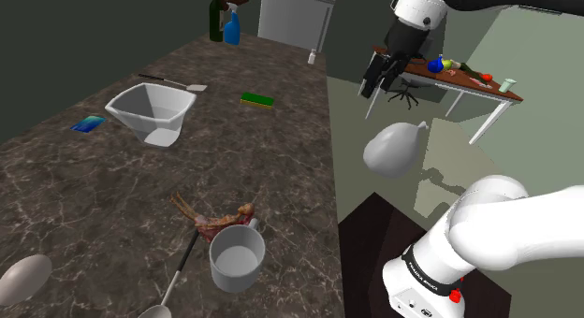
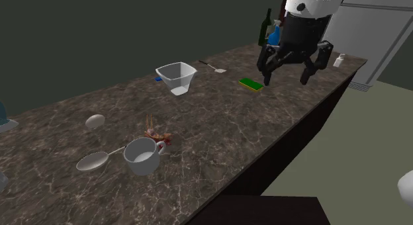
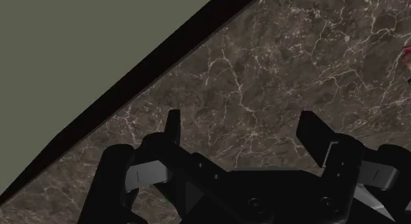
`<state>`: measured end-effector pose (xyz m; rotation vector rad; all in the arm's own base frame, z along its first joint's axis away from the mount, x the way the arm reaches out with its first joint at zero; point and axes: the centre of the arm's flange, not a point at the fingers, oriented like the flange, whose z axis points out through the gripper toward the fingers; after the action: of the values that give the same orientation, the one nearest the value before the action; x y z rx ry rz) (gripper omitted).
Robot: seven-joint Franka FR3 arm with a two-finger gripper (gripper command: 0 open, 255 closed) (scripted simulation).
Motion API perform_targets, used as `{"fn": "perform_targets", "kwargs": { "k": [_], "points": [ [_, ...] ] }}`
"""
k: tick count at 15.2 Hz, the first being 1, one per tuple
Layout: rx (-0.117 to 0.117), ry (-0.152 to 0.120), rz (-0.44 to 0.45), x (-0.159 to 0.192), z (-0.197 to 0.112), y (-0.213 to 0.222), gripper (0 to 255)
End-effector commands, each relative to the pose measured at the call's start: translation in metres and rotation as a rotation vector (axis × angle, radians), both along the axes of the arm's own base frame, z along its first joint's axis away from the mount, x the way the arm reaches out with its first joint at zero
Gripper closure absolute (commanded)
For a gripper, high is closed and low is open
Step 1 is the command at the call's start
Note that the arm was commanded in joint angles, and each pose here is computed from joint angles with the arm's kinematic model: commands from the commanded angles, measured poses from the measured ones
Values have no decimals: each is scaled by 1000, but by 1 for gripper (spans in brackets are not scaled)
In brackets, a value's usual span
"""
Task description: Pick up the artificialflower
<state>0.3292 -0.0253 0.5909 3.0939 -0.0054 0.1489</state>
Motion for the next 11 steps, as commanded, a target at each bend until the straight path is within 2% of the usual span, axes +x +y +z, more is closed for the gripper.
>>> {"fn": "perform_targets", "kwargs": {
  "k": [1, 11],
  "points": [
    [0, 0, 0, 0, 0, 0, 0],
    [38, 19, 101, 46, -63, 100, 0]
  ]
}}
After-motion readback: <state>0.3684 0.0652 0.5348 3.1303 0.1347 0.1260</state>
